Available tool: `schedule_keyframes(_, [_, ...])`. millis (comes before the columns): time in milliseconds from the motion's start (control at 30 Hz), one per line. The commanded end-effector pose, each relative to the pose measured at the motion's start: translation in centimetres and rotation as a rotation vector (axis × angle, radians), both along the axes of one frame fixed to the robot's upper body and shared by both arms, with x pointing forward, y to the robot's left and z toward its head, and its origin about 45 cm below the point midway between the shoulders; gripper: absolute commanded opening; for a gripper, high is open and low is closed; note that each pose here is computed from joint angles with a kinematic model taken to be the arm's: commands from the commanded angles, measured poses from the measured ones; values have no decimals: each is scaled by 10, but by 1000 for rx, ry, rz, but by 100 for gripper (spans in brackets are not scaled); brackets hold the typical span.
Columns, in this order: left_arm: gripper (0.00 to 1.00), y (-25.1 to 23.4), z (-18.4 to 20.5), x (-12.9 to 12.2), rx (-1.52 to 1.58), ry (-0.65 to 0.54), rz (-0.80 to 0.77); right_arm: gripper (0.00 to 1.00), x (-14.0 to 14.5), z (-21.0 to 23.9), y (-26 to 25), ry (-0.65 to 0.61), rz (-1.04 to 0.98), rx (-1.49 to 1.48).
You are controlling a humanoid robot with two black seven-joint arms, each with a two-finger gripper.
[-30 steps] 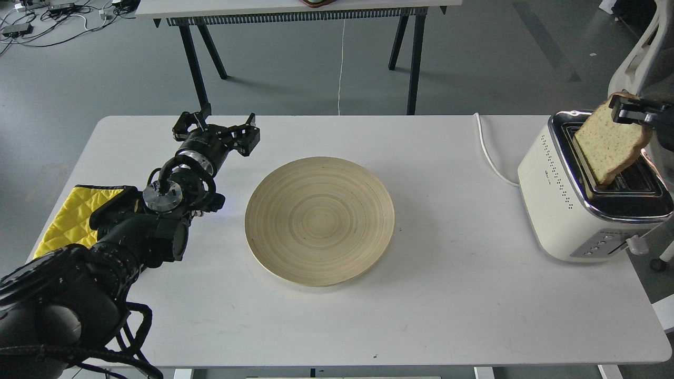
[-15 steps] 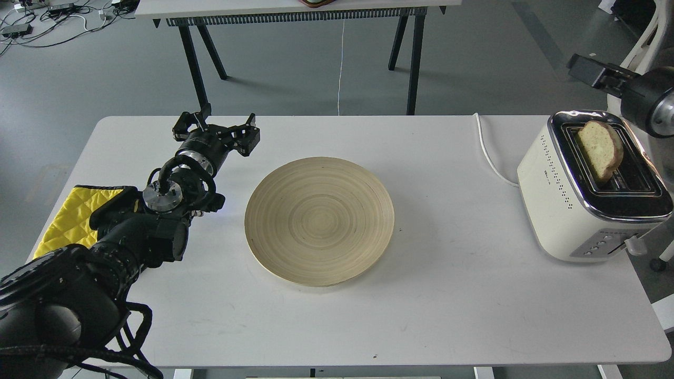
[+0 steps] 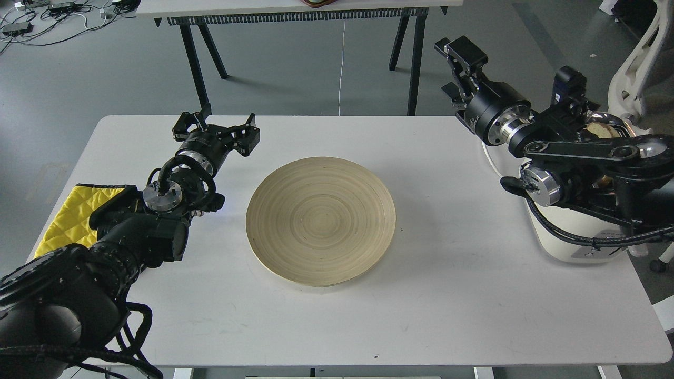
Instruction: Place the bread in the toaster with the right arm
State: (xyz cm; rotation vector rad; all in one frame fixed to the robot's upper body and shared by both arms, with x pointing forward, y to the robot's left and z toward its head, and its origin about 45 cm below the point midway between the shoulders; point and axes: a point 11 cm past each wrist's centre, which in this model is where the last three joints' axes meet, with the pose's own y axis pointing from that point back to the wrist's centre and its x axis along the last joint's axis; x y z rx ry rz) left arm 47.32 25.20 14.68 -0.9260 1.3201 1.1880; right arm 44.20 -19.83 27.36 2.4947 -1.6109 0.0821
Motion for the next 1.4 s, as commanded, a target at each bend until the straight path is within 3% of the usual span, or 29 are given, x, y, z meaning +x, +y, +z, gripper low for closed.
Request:
schedule_keyframes(0, [100, 0, 0, 0, 0, 0, -1, 95, 10, -19, 4, 93, 47, 266])
schedule_keyframes(300, [100, 0, 0, 0, 0, 0, 1, 97, 12, -62, -24, 182, 124, 632])
schedule_keyframes(833, [100, 0, 0, 0, 0, 0, -1, 99, -1, -97, -45, 231, 47, 623])
schedule_keyframes(1367, [100, 0, 0, 0, 0, 0, -1, 99, 2, -93, -46, 221, 46, 619])
